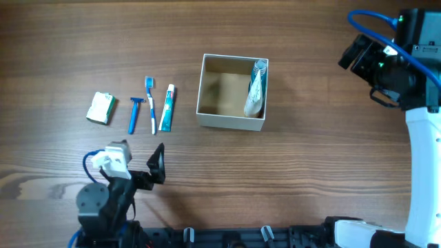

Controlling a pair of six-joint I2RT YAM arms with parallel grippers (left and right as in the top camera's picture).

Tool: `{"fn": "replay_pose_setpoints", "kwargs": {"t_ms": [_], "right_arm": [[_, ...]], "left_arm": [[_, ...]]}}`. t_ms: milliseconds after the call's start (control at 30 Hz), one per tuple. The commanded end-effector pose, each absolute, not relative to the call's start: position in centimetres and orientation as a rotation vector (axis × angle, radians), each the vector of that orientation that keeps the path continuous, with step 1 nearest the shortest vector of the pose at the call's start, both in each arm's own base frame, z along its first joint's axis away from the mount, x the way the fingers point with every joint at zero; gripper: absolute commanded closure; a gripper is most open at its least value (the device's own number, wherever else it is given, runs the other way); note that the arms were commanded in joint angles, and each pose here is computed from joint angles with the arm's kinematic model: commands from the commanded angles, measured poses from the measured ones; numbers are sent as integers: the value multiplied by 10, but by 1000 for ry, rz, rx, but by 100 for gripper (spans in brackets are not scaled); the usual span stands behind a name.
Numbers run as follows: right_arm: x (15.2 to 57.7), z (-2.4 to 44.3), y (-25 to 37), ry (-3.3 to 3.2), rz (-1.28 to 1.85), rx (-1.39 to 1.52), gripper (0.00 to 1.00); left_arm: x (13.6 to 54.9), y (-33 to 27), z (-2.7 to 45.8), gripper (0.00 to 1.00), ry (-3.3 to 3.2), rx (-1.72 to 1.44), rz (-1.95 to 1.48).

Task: Pack container
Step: 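Reach the left gripper to the green soap bar and grasp it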

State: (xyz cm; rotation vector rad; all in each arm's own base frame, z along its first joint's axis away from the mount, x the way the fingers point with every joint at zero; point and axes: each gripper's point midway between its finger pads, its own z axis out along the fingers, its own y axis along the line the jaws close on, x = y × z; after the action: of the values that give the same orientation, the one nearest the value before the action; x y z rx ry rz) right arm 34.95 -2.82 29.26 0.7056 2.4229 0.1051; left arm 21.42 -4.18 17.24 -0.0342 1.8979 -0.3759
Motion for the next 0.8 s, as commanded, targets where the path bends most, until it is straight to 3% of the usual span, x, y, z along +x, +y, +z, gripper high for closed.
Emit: {"fn": "replay_pose_setpoints", "kwargs": {"t_ms": [0,567,767], "right_arm": [[353,288,-27,2439,117,709,0],[355,285,-27,2449,114,711,0],[355,285,-27,2449,114,711,0]], "left_arm": [[217,-35,204,0,1989,-128,-375],[288,-21,274,0,2383,-141,-227],[298,41,268,0,2367,-301,177]]}}
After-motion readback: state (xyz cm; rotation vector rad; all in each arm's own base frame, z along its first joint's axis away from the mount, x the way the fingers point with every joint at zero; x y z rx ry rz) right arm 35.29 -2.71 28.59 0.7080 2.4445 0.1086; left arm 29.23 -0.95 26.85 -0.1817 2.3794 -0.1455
